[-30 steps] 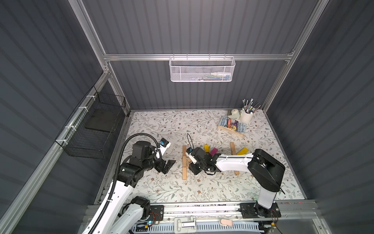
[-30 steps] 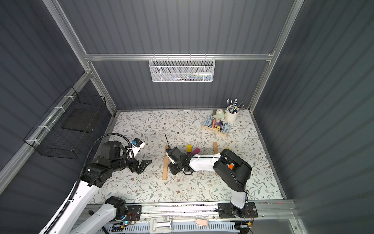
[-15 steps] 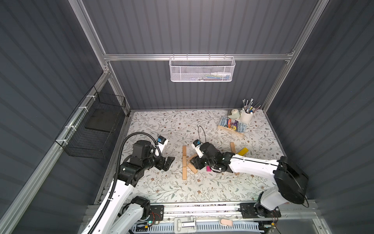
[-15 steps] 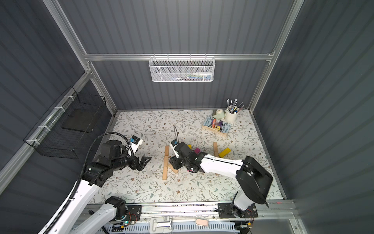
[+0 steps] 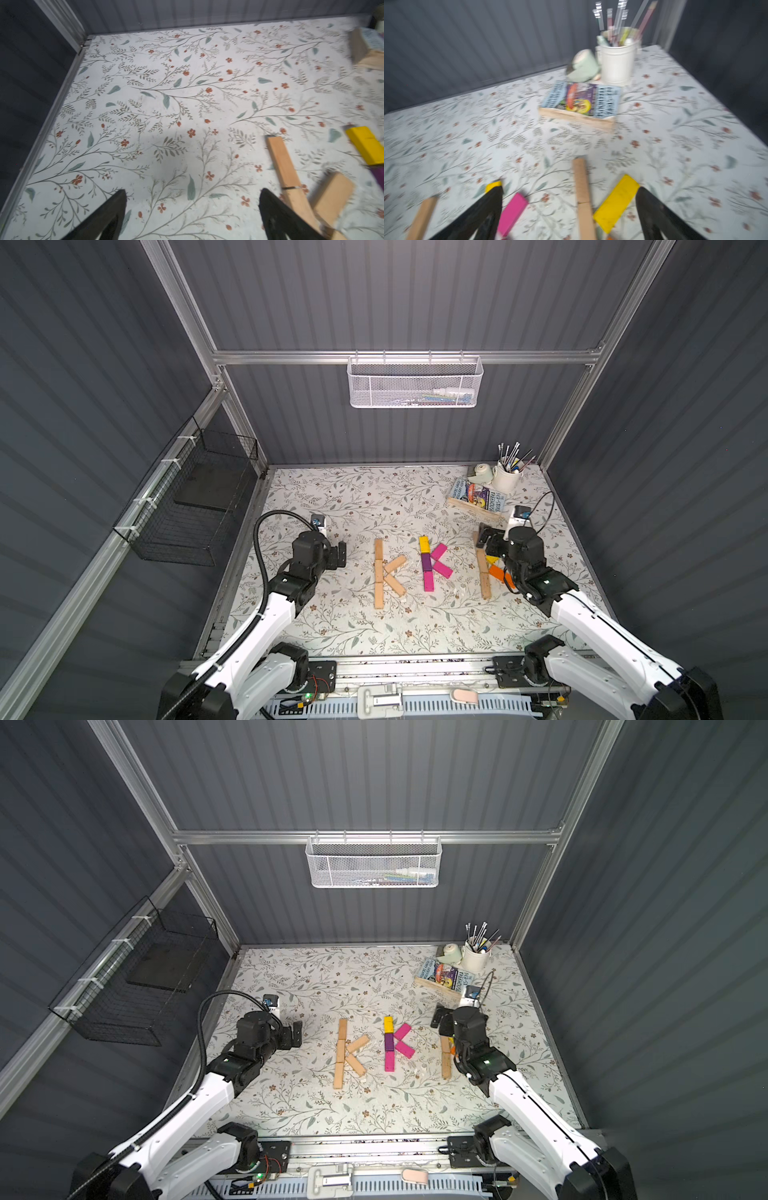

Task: Assemble the letter k with building blocks
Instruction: Reset both arms

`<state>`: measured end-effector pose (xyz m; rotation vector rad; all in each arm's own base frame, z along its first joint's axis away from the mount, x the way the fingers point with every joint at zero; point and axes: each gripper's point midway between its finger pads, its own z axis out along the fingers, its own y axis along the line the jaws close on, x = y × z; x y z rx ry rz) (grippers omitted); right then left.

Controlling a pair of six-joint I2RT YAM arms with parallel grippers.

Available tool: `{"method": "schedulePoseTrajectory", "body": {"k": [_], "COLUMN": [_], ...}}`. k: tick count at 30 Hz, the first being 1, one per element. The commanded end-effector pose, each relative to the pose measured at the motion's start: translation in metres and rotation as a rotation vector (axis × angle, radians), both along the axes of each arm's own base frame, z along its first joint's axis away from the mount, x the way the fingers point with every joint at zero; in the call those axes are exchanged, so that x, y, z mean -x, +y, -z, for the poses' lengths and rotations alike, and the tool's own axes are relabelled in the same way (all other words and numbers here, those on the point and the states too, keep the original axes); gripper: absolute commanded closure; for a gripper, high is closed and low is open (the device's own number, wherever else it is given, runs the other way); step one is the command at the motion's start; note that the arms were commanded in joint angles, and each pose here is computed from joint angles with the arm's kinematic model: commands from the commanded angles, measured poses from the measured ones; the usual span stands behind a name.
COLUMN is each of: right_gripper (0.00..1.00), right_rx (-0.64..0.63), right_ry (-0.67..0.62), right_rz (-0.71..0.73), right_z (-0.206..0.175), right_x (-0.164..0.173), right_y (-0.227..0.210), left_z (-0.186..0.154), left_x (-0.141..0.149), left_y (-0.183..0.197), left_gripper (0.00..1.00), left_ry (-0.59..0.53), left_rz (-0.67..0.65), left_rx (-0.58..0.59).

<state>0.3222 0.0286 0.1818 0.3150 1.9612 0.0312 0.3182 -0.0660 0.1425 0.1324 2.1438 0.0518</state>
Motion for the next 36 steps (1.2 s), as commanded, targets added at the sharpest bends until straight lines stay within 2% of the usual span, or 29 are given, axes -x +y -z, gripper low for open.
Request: {"method": "schedulePoseTrajectory", "body": {"k": [1,4,6,8,10,11,13,14,17,18,20,22,23,24,25,26,27,28,29,30,31,33,36], "right_gripper": [0.01,0.01,0.01,0.01,0.01,0.01,0.01,0.01,0.01,0.01,0.01,0.01,0.01,0.01,0.01,0.01,0.01,0.01,0.01,0.01,0.01,0.01,0.01], "right_rx": [0.045,-0.003,-0.007,-0.007,0.002,0.042,0.033,0.03,0.049,0.054,0.073,0.088,0.077,0.079,0.096,0.107,0.1,0.094,0.094,0.099,0.104,0.1,0.107], "right_ry": [0.021,0.035,0.024,-0.001,-0.031,-0.107,-0.131,-0.104,-0.209,-0.21,-0.195,-0.269,-0.201,-0.177,-0.223,-0.264,-0.246,-0.228,-0.226,-0.235,-0.25,-0.221,-0.19], "right_rz": [0.175,0.238,0.23,0.202,0.146,0.115,0.122,0.085,0.053,0.032,-0.012,-0.018,0.004,0.013,0.019,0.022,0.044,0.048,0.048,0.042,0.023,-0.007,-0.056], "right_z": [0.021,0.036,0.048,0.065,0.057,0.05,0.05,0.052,0.047,0.048,0.06,0.054,0.059,0.062,0.059,0.054,0.056,0.057,0.057,0.057,0.056,0.058,0.059], "right_x": [0.001,-0.007,-0.016,-0.03,-0.045,-0.051,-0.056,-0.054,-0.045,-0.044,-0.046,-0.048,-0.047,-0.047,-0.048,-0.046,-0.043,-0.041,-0.042,-0.043,-0.046,-0.049,-0.059], "right_y": [-0.061,-0.098,-0.108,-0.108,-0.103,-0.101,-0.104,-0.097,-0.091,-0.087,-0.076,-0.074,-0.078,-0.079,-0.078,-0.078,-0.081,-0.081,-0.082,-0.081,-0.078,-0.073,-0.066], "left_z": [-0.017,-0.004,0.006,0.017,0.024,0.029,0.039,0.047,0.049,0.047,0.049,0.067,0.075,0.066,0.072,0.077,0.072,0.079,0.084,0.077,0.08,0.078,0.08], "left_x": [-0.023,-0.032,-0.039,-0.044,-0.049,-0.051,-0.056,-0.058,-0.07,-0.074,-0.084,-0.083,-0.085,-0.089,-0.086,-0.091,-0.099,-0.101,-0.099,-0.101,-0.099,-0.101,-0.099], "left_y": [0.02,0.024,0.024,0.023,0.025,0.028,0.034,0.038,0.036,0.037,0.037,0.034,0.035,0.038,0.042,0.047,0.049,0.053,0.055,0.059,0.063,0.063,0.063], "left_gripper": [0.0,0.0,0.0,0.0,0.0,0.0,0.0,0.0,0.0,0.0,0.0,0.0,0.0,0.0,0.0,0.0,0.0,0.0,0.0,0.0,0.0,0.0,0.0], "left_ry": [-0.135,-0.146,-0.135,-0.133,-0.151,-0.159,-0.162,-0.162,-0.183,-0.21,-0.195,-0.196,-0.226,-0.286,-0.212,-0.192,-0.222,-0.143,-0.138,-0.185,-0.147,-0.178,-0.156], "left_rz": [-0.084,-0.077,-0.065,-0.043,-0.04,-0.045,-0.046,-0.042,0.001,0.006,0.013,0.039,0.032,0.019,0.002,-0.022,-0.032,-0.065,-0.074,-0.097,-0.119,-0.118,-0.121], "left_rx": [-0.136,-0.22,-0.22,-0.191,-0.157,-0.135,-0.087,-0.058,-0.029,-0.031,-0.017,0.014,0.02,0.028,0.033,0.044,0.045,0.039,0.038,0.037,0.032,0.032,0.032]}}
